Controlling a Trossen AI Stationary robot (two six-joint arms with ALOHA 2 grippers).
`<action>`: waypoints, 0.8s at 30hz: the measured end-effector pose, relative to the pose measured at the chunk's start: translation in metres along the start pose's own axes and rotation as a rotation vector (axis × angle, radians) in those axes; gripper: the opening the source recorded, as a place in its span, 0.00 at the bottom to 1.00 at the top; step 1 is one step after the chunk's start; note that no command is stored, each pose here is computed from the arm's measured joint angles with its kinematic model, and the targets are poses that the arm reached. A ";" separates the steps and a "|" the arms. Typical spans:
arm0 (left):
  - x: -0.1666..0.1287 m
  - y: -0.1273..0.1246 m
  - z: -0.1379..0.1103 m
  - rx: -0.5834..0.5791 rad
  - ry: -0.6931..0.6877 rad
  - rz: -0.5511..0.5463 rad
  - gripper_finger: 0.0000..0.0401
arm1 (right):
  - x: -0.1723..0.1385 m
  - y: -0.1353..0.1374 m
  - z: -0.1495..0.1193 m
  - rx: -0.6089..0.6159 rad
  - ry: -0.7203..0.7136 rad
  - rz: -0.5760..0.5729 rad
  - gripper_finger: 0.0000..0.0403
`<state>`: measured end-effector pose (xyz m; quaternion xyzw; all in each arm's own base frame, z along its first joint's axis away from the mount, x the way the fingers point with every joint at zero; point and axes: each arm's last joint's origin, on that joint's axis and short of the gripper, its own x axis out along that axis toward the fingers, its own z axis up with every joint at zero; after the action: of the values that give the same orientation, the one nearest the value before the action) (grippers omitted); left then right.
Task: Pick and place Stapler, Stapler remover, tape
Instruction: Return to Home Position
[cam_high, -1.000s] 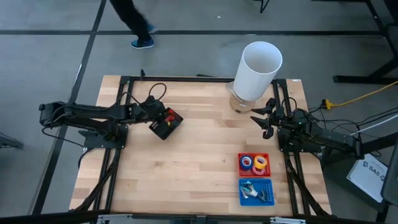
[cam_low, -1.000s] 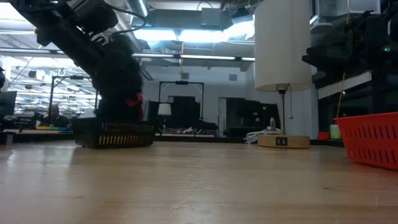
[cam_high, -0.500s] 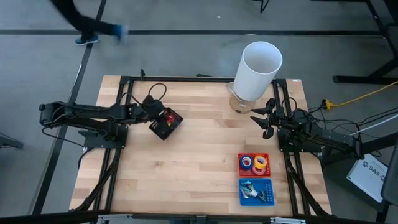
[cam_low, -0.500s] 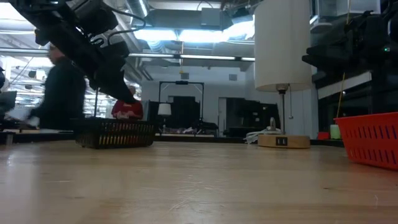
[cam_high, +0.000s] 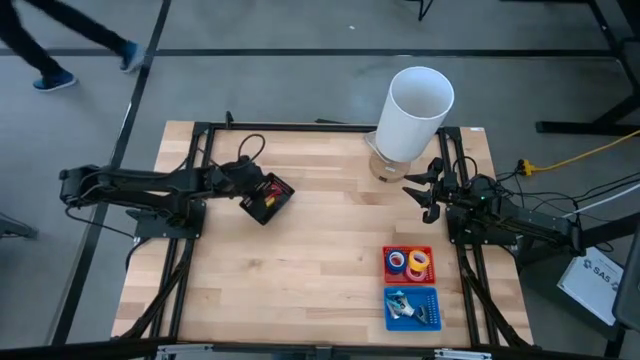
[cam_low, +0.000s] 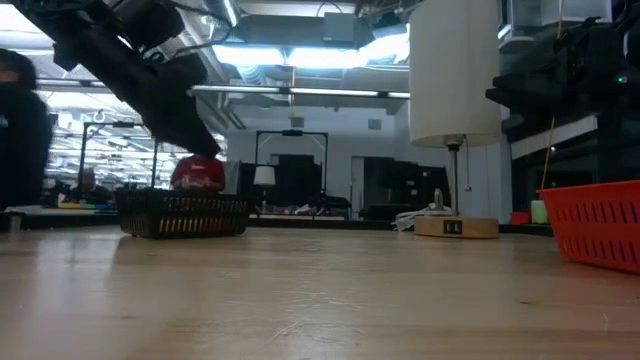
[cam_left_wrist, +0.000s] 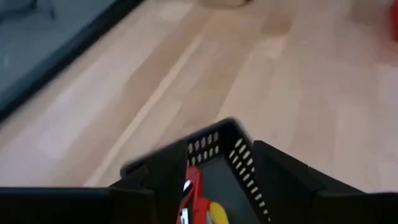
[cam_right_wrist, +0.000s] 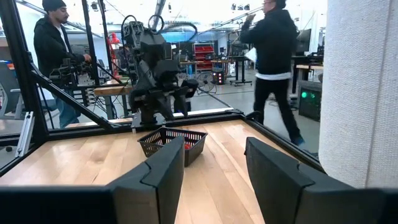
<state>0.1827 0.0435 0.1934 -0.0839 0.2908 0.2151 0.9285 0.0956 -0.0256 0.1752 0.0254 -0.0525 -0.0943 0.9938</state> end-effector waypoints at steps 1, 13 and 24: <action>-0.003 -0.001 0.001 0.037 -0.017 -0.013 0.45 | 0.000 0.000 0.000 0.000 0.000 0.000 0.43; -0.031 -0.002 -0.023 0.125 -0.302 0.016 0.45 | 0.000 0.000 0.000 0.000 0.000 0.000 0.43; -0.054 0.001 -0.052 0.138 -0.501 -0.079 0.45 | 0.000 0.000 0.000 0.000 0.000 0.000 0.43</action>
<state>0.1160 0.0106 0.1821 0.0245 0.0623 0.1724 0.9827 0.0956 -0.0255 0.1752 0.0254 -0.0523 -0.0941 0.9939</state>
